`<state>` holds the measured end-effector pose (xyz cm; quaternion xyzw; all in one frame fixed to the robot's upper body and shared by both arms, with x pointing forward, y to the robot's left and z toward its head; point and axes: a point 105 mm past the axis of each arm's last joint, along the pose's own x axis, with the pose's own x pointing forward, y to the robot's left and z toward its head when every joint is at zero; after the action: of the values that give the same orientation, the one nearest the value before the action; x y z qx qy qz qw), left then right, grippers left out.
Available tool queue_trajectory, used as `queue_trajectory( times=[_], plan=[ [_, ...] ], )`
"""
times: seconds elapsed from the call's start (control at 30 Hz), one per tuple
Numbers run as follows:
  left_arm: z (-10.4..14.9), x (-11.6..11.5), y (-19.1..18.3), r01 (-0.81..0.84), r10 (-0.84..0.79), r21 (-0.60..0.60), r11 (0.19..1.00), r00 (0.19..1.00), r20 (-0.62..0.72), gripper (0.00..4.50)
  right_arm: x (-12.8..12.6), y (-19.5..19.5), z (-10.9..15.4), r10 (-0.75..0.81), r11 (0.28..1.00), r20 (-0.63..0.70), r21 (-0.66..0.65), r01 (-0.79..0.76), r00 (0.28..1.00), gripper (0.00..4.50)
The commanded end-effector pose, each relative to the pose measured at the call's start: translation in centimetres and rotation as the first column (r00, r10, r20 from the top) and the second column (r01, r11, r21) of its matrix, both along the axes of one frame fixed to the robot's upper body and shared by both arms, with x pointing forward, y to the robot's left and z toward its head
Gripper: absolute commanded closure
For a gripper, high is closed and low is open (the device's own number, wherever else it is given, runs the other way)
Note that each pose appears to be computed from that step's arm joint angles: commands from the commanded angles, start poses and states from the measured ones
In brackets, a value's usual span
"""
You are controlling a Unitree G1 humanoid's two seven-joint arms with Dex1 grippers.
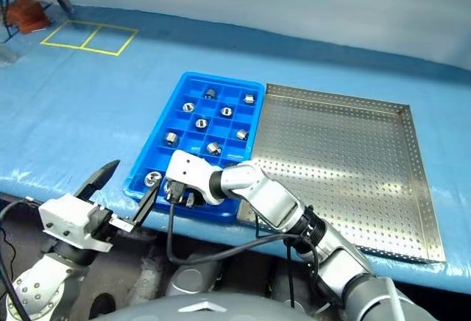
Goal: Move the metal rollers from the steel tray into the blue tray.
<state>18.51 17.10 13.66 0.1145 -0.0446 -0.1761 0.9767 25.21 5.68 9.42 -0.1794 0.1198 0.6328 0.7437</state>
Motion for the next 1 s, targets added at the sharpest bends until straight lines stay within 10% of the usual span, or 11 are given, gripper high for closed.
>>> queue_trajectory(
  times=[0.03, 0.8, 1.0],
  plan=[
    [1.5, 0.0, -1.0, 0.045, -0.044, -0.002, 0.999, 0.997, 0.063, 0.0, 0.5, -1.2, 1.1, -0.039, 0.999, 0.025, 0.022, 0.038, 0.999, 2.78],
    [1.4, 1.2, -2.1, 0.146, -0.145, -0.01, 0.989, 0.988, 0.048, 0.0, 0.6, -3.9, -3.2, -0.184, 0.979, -0.048, -0.099, 0.179, 0.982, 2.78],
    [1.7, 1.4, -2.4, 0.173, -0.173, -0.01, 0.985, 0.983, 0.054, 0.0, 2.0, -4.5, -1.1, -0.256, 0.966, -0.019, -0.026, 0.256, 0.966, 1.64]
  ],
)
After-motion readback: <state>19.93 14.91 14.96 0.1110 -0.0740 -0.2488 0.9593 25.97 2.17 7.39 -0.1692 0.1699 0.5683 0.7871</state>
